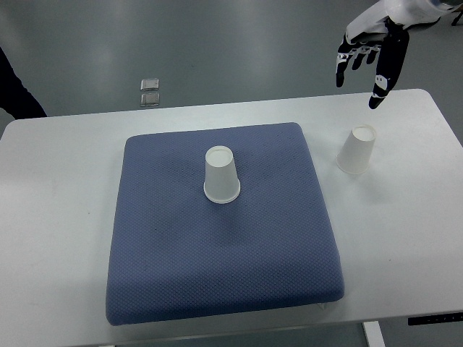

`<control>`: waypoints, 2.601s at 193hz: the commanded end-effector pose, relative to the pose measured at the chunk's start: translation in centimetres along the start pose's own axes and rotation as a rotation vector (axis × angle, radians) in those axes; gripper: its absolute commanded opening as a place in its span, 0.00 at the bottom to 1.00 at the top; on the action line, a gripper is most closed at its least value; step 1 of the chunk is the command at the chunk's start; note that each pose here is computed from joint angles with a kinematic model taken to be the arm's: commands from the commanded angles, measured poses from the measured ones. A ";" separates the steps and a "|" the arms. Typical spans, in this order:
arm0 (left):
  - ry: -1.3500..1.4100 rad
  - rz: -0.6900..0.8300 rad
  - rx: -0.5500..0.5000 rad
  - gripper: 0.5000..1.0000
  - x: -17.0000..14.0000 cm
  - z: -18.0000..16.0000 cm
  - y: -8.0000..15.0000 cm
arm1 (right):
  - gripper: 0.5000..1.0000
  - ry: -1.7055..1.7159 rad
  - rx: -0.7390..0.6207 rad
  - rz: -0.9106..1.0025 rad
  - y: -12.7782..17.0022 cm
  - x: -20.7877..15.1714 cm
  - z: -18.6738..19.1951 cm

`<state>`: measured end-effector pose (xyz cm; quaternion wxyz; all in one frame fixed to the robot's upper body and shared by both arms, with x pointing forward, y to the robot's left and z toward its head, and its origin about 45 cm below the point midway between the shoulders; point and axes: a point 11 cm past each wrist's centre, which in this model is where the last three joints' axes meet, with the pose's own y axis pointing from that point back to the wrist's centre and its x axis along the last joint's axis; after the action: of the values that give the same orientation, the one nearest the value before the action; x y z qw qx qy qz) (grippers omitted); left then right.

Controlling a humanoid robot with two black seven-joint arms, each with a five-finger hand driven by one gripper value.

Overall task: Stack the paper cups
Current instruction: 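Move the right hand over the white paper cup beside the pad, then close the right hand fingers around the upside-down white cup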

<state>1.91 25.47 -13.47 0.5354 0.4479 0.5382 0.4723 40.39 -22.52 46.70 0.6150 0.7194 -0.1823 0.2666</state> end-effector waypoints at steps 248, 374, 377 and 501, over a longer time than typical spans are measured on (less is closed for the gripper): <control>0.008 0.023 0.009 1.00 0.7 -0.5 0.0 | 0.82 -0.282 -0.216 0.194 -20.0 -8.0 11.1; 0.009 0.021 0.011 1.00 0.7 -0.7 0.0 | 0.79 -0.283 -0.274 0.223 -22.8 -10.2 13.4; 0.009 0.021 0.011 1.00 0.7 -0.7 0.0 | 0.79 -0.282 -0.274 0.224 -22.8 -10.2 13.4; 0.009 0.023 0.012 1.00 0.7 -0.7 0.0 | 0.52 -0.281 -0.270 0.227 -22.7 -10.0 13.3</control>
<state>1.22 26.19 -13.60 0.5249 0.4550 0.5383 0.4772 47.87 -32.33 21.11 0.6411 0.6341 -0.3813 0.2039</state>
